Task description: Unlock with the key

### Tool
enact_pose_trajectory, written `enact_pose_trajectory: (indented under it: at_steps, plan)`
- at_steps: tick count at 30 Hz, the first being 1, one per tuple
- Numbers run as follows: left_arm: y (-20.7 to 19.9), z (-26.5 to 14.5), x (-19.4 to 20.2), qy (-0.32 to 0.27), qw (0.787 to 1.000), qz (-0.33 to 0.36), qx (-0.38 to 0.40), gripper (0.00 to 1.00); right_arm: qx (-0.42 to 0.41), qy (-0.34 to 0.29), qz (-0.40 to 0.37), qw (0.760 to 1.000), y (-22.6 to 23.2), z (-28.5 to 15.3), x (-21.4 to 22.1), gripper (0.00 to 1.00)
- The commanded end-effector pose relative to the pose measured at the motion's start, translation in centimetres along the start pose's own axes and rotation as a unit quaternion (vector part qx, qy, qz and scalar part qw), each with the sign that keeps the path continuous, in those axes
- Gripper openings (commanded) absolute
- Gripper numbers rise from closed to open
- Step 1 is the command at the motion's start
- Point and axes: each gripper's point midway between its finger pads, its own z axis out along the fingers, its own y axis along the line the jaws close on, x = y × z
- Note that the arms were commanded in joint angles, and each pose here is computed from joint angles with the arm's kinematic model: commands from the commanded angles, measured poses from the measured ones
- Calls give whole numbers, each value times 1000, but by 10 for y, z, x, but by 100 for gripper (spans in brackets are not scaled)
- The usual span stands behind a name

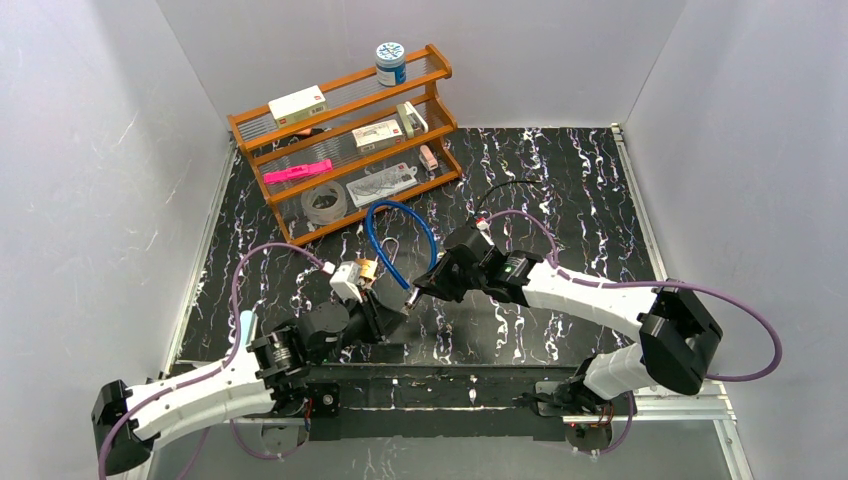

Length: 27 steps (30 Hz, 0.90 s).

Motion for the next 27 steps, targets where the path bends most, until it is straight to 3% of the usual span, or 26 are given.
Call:
enact_pose_trajectory:
  at_steps: [1,3,6,16,22,27]
  plan:
    - [-12,2,-15,-20,1000,7,8,12,-47,-2,5,999,24,-6,-3,1]
    - [-16,3,-17,-22,1000,5,10,4,-47,-1,3,999,23,-5,-3,1]
    - [-21,4,-23,-29,1000,-4,9,0,-46,2,-1,999,22,-3,-2,1]
    - [-18,9,-28,-27,999,-16,-29,0,-94,22,-17,995,35,-3,9,1]
    - [20,11,-31,-51,990,-17,-128,0,-103,11,-26,994,40,-10,8,1]
    - [6,15,-41,-72,992,-27,-100,0,-114,6,-39,993,44,-11,8,1]
